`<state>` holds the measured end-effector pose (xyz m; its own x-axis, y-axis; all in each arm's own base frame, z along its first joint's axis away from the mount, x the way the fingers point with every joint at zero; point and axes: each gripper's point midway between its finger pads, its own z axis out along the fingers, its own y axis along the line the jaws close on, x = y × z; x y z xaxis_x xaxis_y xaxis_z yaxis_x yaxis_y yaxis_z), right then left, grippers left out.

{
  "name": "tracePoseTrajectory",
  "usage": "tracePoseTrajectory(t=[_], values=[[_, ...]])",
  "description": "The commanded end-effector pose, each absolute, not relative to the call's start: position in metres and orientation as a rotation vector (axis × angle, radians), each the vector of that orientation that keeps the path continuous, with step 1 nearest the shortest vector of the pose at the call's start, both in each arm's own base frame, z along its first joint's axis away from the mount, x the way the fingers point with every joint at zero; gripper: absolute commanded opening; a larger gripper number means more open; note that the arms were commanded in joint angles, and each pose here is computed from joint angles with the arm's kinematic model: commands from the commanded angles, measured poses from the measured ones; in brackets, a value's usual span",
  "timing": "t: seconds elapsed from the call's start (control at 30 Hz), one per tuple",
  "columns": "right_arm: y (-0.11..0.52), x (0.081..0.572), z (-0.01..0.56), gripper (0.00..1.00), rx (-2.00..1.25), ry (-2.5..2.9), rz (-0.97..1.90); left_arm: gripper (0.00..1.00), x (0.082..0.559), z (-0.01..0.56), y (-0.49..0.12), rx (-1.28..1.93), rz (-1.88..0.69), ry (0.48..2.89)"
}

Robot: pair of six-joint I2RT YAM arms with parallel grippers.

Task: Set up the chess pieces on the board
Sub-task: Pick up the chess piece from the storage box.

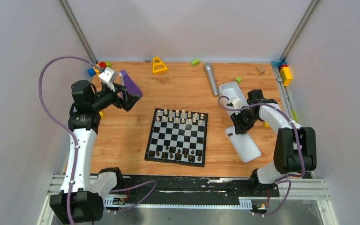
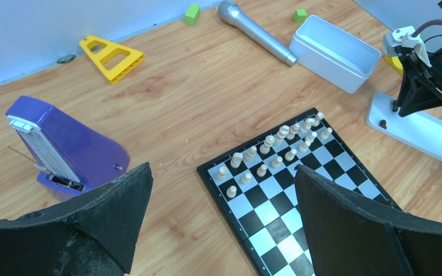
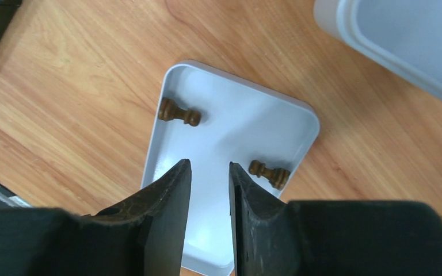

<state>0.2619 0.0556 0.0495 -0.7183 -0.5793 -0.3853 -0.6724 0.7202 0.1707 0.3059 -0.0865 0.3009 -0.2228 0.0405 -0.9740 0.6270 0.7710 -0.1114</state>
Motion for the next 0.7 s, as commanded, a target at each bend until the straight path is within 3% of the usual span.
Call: tracePoseTrajectory(t=[0.0, 0.67], values=[[0.041, 0.279, 0.055, 0.32, -1.07, 2.537, 0.286, 1.0, 0.307, 0.306, -0.087, 0.54, -0.592, 1.698], [0.025, 0.283, 0.037, 0.4, -1.387, 2.503, 0.14, 1.0, 0.309, 0.302, -0.084, 0.539, -0.572, 1.701]])
